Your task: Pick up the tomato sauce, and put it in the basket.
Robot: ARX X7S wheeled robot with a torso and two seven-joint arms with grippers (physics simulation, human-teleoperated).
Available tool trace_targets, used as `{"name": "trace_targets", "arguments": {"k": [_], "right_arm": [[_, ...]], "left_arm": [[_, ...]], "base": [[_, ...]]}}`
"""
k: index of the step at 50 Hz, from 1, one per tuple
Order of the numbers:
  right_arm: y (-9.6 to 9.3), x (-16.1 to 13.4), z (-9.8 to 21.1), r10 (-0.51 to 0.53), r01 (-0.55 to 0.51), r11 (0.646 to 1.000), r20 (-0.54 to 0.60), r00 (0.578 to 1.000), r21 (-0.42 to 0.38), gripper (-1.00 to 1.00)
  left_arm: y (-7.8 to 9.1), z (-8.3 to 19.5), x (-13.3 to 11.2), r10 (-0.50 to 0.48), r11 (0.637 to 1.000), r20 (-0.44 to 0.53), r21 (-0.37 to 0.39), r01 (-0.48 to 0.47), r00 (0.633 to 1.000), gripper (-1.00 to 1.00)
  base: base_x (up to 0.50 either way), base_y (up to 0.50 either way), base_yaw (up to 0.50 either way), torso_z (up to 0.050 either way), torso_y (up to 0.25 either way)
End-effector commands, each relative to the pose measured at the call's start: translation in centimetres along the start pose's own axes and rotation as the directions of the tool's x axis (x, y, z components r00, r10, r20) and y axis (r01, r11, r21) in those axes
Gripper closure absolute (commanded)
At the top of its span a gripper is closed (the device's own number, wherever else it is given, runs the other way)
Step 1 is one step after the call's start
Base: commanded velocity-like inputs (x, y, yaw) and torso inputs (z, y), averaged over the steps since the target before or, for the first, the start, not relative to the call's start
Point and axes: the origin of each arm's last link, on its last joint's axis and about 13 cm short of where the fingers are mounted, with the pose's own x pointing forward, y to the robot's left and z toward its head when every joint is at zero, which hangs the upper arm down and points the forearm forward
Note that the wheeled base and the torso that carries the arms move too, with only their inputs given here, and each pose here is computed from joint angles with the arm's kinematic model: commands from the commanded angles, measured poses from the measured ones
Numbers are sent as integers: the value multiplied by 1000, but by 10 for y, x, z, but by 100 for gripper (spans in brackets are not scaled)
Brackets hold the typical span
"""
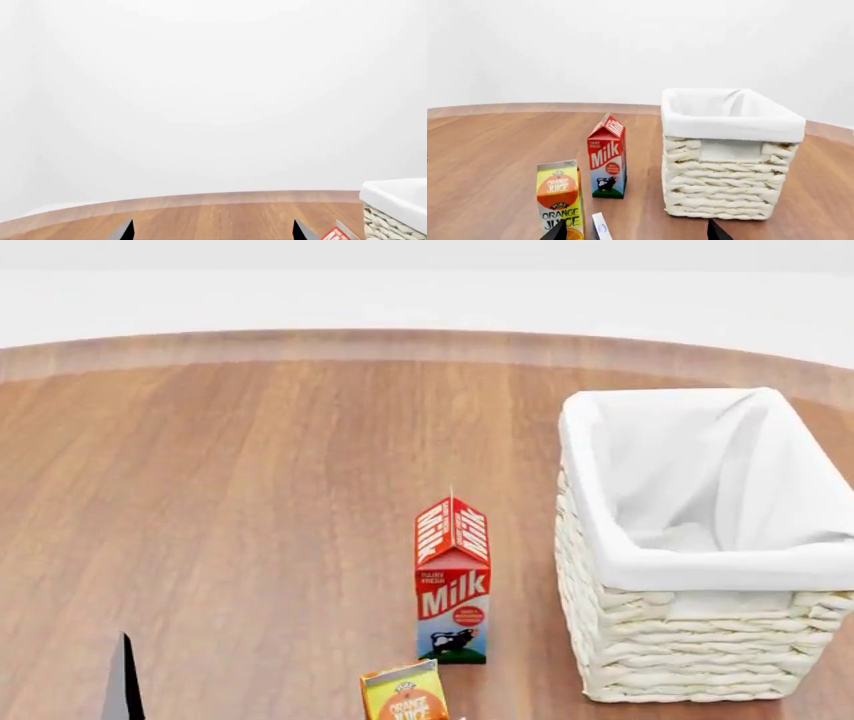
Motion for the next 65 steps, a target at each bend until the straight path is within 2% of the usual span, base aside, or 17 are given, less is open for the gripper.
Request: {"name": "trace_targets", "arguments": {"k": [1, 11, 38, 54, 65], "right_arm": [[4, -6, -27, 5, -1, 999, -71, 997, 50, -100], [8, -7, -44, 20, -10, 997, -119, 993, 80, -100], [10, -6, -69, -8, 25, 997, -211, 978, 76, -100], [18, -6, -74, 41, -25, 997, -213, 976, 76, -100], [20, 0, -87, 42, -24, 996, -224, 974, 84, -100]], "left_arm": [[0, 0, 0, -1, 1000, -1, 2, 1, 1000, -100], [-1, 0, 0, -3, 1000, -3, 2, 3, 1000, -100], [-1, -4, 1, -3, 1000, -11, 4, 3, 1000, -100], [-1, -3, 1, -3, 1000, -10, 5, 3, 1000, -100], [-1, -4, 1, -3, 1000, -14, 4, 3, 1000, -100]], "base": [[0, 0, 0, 0, 0], [0, 0, 0, 0, 0], [0, 0, 0, 0, 0], [0, 0, 0, 0, 0], [0, 0, 0, 0, 0]]}}
